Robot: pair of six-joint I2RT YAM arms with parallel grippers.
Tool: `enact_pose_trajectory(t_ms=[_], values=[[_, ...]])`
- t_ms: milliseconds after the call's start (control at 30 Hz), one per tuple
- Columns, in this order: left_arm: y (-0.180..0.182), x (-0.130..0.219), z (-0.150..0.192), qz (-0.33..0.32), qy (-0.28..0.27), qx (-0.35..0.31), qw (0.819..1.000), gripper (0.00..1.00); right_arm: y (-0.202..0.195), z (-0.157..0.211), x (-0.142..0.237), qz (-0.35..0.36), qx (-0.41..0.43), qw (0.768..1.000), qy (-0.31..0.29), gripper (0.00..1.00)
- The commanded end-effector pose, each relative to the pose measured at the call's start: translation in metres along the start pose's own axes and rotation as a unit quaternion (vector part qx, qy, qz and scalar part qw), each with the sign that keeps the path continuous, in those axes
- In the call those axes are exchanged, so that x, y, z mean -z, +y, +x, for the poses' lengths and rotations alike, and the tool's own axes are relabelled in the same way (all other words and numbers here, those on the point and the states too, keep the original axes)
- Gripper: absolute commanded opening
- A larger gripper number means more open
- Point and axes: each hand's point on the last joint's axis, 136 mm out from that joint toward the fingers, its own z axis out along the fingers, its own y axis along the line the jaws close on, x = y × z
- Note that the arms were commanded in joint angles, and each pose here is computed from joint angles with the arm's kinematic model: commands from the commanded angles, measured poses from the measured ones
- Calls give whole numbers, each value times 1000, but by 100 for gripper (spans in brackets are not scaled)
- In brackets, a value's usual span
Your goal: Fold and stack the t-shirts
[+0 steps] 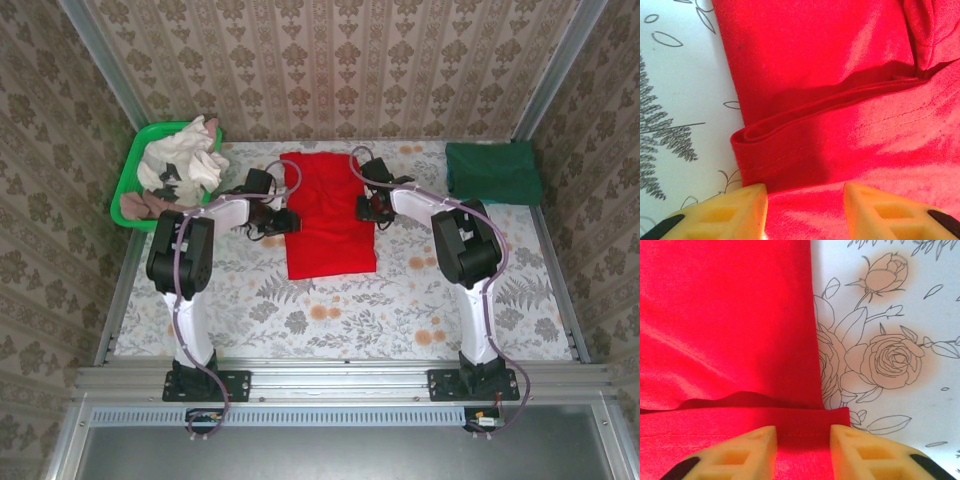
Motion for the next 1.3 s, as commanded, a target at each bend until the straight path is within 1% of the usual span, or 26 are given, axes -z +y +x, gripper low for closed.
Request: enact_pose_trajectory(t_ms=[0,167,200,300,367,467,533,600,667,700,800,867,967,1033,1233,1267], values=[[-16,31,-11,20,-32,-16,999,47,9,-7,43,-21,2,999,-24,40],[-19,53,-13,40,-81,4,996,54,5,26,56,-31,-11,999,-13,41],[-19,57,-11,40,-84,9,996,55,4,34,57,-31,-15,999,-9,41],[-25,67,4,46,-91,25,994,60,5,63,63,-32,-14,999,2,41],[-28,71,24,51,-93,39,994,63,7,87,69,-49,-16,998,23,46],[-33,68,62,46,-85,44,994,71,-8,112,79,-35,-16,998,43,50],[-33,63,87,36,-74,52,995,72,-11,126,82,-41,-18,998,50,51],[-33,55,106,44,-65,66,995,72,-2,140,79,-66,-18,996,63,52],[-31,47,117,54,-62,84,993,72,3,151,74,-68,-16,995,73,52],[-35,41,124,59,-55,81,993,71,5,154,71,-71,-17,994,75,52],[-45,29,133,68,-39,77,994,70,15,157,68,-94,-24,992,75,51],[-49,24,137,72,-32,80,994,68,18,157,68,-92,-20,993,70,51],[-43,18,143,60,-25,86,994,61,15,158,66,-76,-15,995,66,50],[-40,15,145,55,-20,89,994,53,11,161,62,-67,-16,995,70,50],[-39,11,147,46,-15,84,995,47,0,166,47,-37,-13,996,77,50],[-42,10,145,51,-15,83,995,43,-1,166,46,-32,-11,996,78,49]])
